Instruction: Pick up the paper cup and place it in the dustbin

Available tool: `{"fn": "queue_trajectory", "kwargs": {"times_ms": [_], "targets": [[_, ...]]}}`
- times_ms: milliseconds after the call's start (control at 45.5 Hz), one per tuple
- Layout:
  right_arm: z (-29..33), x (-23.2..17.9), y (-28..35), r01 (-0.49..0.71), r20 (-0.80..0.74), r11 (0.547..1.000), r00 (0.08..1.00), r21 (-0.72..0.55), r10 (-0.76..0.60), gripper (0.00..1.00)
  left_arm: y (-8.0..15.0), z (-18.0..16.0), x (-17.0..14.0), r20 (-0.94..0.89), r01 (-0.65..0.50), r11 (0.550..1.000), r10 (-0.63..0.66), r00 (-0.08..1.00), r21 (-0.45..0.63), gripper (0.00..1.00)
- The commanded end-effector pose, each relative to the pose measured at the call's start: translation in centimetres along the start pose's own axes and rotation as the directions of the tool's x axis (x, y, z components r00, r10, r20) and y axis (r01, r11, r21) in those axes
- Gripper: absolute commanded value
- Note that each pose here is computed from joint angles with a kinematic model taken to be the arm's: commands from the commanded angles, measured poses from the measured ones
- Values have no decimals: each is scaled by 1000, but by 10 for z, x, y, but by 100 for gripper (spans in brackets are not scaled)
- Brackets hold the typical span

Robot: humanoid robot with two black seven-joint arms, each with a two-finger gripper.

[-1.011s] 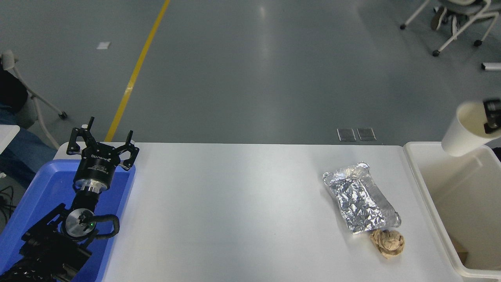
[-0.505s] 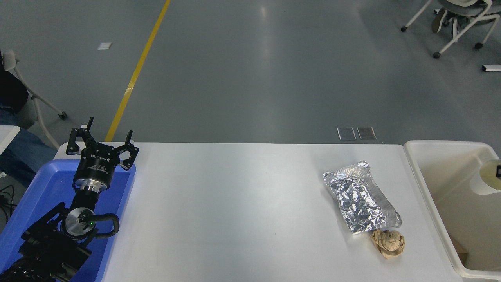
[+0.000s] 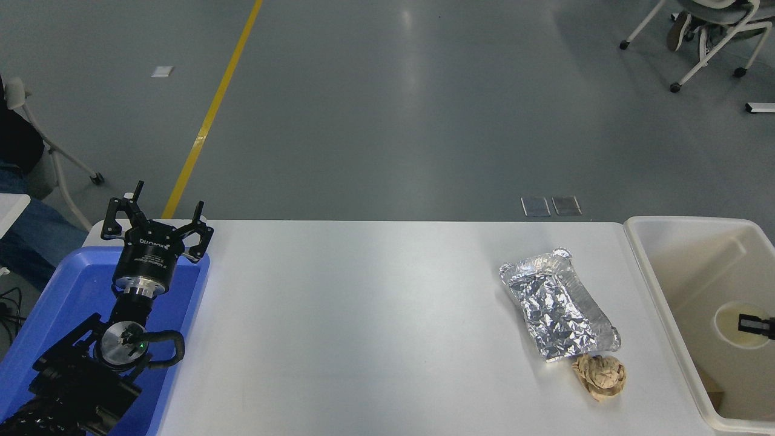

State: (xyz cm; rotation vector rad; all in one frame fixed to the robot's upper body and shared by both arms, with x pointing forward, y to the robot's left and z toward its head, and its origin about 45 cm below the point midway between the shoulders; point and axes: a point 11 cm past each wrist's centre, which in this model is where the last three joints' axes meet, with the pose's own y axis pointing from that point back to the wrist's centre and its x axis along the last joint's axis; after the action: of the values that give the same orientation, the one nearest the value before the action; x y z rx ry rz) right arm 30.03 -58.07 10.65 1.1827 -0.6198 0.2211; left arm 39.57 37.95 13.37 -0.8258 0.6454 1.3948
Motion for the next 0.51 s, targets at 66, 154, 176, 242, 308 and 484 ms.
{"fn": "queue_trajectory", "kwargs": {"times_ms": [66,154,176,242,308,484], "targets": [[-8,77,46,-43,-18,995,999,85,45,100,-1,-1,-2,0,9,1000,-9,1000,7,100],[-23,114,84,-17,-65,991,998,135,26,100,-1,-1,-2,0,9,1000,-9,1000,7,100],[-28,119,93,-2,-79,989,997,148,14,100,-1,-1,-2,0,9,1000,-9,1000,7,100],[-44,139,124,28,-121,983,993,181,-6,100,-1,-1,-2,0,9,1000,-9,1000,7,100],[-59,154,154,53,-150,976,988,212,-21,100,-1,-1,-2,0,9,1000,-9,1000,7,100],[-129,168,217,231,-224,926,960,299,-167,100,0,-1,-1,-1,6,1000,-6,1000,6,100]]}}
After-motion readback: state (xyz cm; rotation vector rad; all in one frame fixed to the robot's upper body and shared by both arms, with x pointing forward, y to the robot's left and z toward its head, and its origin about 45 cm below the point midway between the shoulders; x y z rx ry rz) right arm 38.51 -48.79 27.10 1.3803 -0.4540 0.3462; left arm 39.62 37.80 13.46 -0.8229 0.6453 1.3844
